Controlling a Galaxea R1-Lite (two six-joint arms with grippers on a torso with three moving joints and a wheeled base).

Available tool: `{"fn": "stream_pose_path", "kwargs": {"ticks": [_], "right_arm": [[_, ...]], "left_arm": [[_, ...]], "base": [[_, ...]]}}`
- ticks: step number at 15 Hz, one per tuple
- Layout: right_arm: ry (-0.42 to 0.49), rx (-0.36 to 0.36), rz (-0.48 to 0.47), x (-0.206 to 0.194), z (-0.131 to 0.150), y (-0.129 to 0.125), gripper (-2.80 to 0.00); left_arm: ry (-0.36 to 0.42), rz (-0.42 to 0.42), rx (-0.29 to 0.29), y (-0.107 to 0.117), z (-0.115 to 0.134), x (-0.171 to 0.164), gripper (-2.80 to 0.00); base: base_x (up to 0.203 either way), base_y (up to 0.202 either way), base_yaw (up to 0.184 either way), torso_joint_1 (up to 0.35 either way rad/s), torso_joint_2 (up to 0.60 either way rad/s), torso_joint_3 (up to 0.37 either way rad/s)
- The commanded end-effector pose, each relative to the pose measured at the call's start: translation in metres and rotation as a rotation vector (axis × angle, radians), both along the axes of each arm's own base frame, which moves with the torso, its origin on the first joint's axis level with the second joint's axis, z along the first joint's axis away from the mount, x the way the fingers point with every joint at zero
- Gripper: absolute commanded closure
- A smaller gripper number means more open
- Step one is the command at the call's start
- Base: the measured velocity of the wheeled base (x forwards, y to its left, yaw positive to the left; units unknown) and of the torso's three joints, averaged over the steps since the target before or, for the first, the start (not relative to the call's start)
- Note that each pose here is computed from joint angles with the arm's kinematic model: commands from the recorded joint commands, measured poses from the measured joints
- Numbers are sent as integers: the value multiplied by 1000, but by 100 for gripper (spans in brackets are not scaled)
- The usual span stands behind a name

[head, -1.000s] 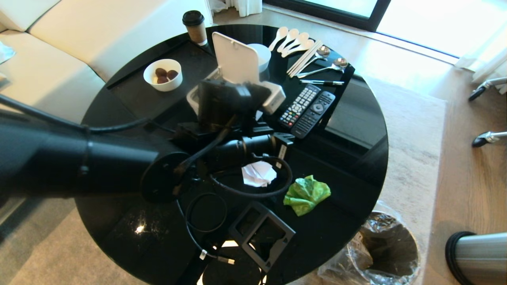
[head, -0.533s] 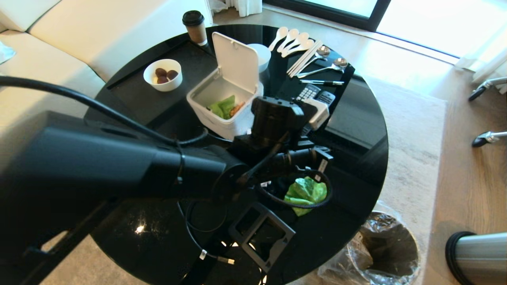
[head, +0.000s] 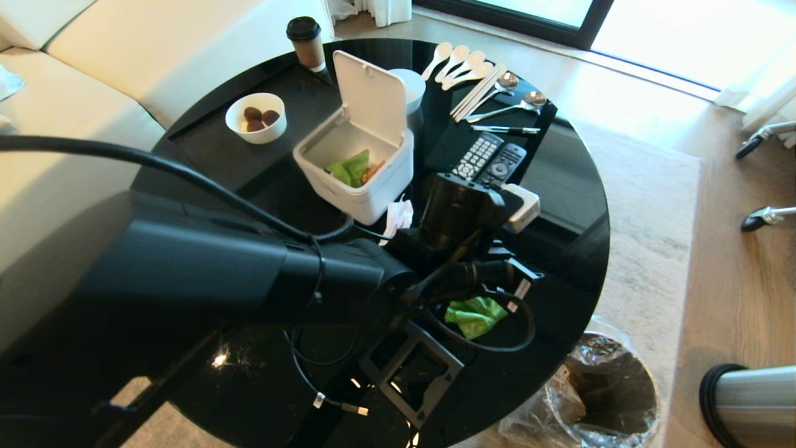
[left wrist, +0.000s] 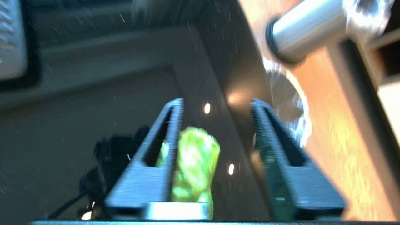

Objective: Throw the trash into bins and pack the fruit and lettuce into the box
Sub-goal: Pick up the vegetable leaves

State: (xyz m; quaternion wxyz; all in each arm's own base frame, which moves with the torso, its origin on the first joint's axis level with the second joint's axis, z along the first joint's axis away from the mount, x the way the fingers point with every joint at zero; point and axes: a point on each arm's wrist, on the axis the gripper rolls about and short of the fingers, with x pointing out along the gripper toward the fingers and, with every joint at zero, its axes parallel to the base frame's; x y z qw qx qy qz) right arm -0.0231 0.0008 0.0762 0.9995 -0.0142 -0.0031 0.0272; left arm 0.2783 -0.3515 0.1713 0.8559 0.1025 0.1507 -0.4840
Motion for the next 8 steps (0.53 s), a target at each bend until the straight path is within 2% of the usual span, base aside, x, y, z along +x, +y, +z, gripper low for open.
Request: {"fn": "stream_pose_path", "kwargs": {"ticks": [1,3,5,8], "right_arm": [[2,-1,1,0,0,0,0],[1,-1,1,0,0,0,0],[1,-1,1,0,0,0,0],[1,-1,1,0,0,0,0]], "left_arm": [[12,-9,67,2,6,1,-280],[14,-8,103,4,11,6,-280],[15,-4,177,11,12,15,-280],[-5,-7,251,19,11,28,-280]], "base": [[0,0,0,0,0,0],[0,0,0,0,0,0],[0,0,0,0,0,0],[0,0,0,0,0,0]]}}
